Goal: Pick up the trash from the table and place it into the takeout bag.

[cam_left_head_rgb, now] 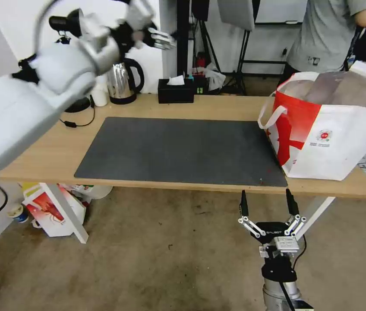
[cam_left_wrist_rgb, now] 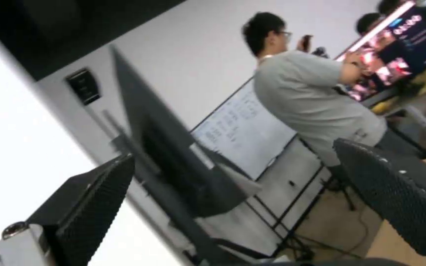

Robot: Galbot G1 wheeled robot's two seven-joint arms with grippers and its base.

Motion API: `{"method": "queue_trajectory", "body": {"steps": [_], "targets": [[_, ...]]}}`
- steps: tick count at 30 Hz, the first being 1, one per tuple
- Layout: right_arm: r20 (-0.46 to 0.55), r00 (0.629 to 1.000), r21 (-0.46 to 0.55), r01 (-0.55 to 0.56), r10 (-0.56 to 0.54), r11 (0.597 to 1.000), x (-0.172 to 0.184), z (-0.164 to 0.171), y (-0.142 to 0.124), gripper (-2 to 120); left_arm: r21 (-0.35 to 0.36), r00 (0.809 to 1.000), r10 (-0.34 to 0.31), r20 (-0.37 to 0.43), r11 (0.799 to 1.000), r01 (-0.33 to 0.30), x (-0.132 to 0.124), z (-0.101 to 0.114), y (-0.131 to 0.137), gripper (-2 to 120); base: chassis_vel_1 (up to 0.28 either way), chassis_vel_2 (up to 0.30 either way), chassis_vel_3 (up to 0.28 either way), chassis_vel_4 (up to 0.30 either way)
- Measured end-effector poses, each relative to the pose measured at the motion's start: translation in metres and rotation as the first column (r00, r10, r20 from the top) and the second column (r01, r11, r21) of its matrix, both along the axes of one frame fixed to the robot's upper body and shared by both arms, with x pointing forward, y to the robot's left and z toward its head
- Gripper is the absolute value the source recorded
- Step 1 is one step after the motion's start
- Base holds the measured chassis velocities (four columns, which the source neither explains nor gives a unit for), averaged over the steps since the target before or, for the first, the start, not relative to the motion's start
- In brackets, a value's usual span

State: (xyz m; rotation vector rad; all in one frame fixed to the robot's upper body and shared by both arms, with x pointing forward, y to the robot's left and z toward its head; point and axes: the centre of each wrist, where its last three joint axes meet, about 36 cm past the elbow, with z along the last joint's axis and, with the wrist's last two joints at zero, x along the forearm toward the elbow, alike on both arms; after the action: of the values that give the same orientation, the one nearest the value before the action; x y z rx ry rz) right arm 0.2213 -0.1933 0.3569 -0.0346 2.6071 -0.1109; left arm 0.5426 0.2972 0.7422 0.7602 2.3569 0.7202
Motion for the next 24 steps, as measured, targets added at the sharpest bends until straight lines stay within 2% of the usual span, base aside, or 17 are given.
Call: {"method": "queue_trajectory", "body": {"steps": [1, 3, 5, 7, 10, 11, 15, 21, 24], "targets": [[0.000, 1.000, 0.000, 0.000, 0.000, 1.000, 0.000, 0.000, 0.000, 100, -0.018, 1.000, 0.021, 0.000, 1.000, -0.021, -0.011, -0.006, 0.014, 100, 0.000, 0.000, 0.000, 0.000], [0.000, 1.000, 0.000, 0.000, 0.000, 1.000, 0.000, 0.000, 0.000, 100, -0.028, 1.000, 0.032, 0.001, 0.999, -0.032, -0.017, -0.009, 0.021, 100, 0.000, 0.000, 0.000, 0.000], [0.000, 1.000, 0.000, 0.000, 0.000, 1.000, 0.000, 0.000, 0.000, 100, -0.060, 0.998, 0.068, 0.016, 0.996, -0.067, -0.040, -0.013, 0.043, 100, 0.000, 0.000, 0.000, 0.000], [0.000, 1.000, 0.000, 0.000, 0.000, 1.000, 0.000, 0.000, 0.000, 100, -0.070, 0.997, 0.079, 0.018, 0.995, -0.078, -0.047, -0.016, 0.048, 100, 0.000, 0.000, 0.000, 0.000], [0.000, 1.000, 0.000, 0.000, 0.000, 1.000, 0.000, 0.000, 0.000, 100, -0.130, 0.992, 0.126, 0.009, 0.984, -0.124, -0.072, -0.035, 0.062, 100, 0.000, 0.000, 0.000, 0.000], [0.000, 1.000, 0.000, 0.000, 0.000, 1.000, 0.000, 0.000, 0.000, 100, -0.130, 0.992, 0.126, 0.009, 0.984, -0.124, -0.072, -0.035, 0.062, 100, 0.000, 0.000, 0.000, 0.000], [0.000, 1.000, 0.000, 0.000, 0.000, 1.000, 0.000, 0.000, 0.000, 100, -0.182, 0.985, 0.175, -0.004, 0.968, -0.173, -0.099, -0.052, 0.073, 100, 0.000, 0.000, 0.000, 0.000], [0.000, 1.000, 0.000, 0.000, 0.000, 1.000, 0.000, 0.000, 0.000, 100, -0.230, 0.982, 0.186, -0.018, 0.956, -0.185, -0.112, -0.065, 0.074, 100, 0.000, 0.000, 0.000, 0.000], [0.000, 1.000, 0.000, 0.000, 0.000, 1.000, 0.000, 0.000, 0.000, 100, -0.274, 0.981, 0.191, -0.025, 0.943, -0.190, -0.120, -0.075, 0.073, 100, 0.000, 0.000, 0.000, 0.000]]}}
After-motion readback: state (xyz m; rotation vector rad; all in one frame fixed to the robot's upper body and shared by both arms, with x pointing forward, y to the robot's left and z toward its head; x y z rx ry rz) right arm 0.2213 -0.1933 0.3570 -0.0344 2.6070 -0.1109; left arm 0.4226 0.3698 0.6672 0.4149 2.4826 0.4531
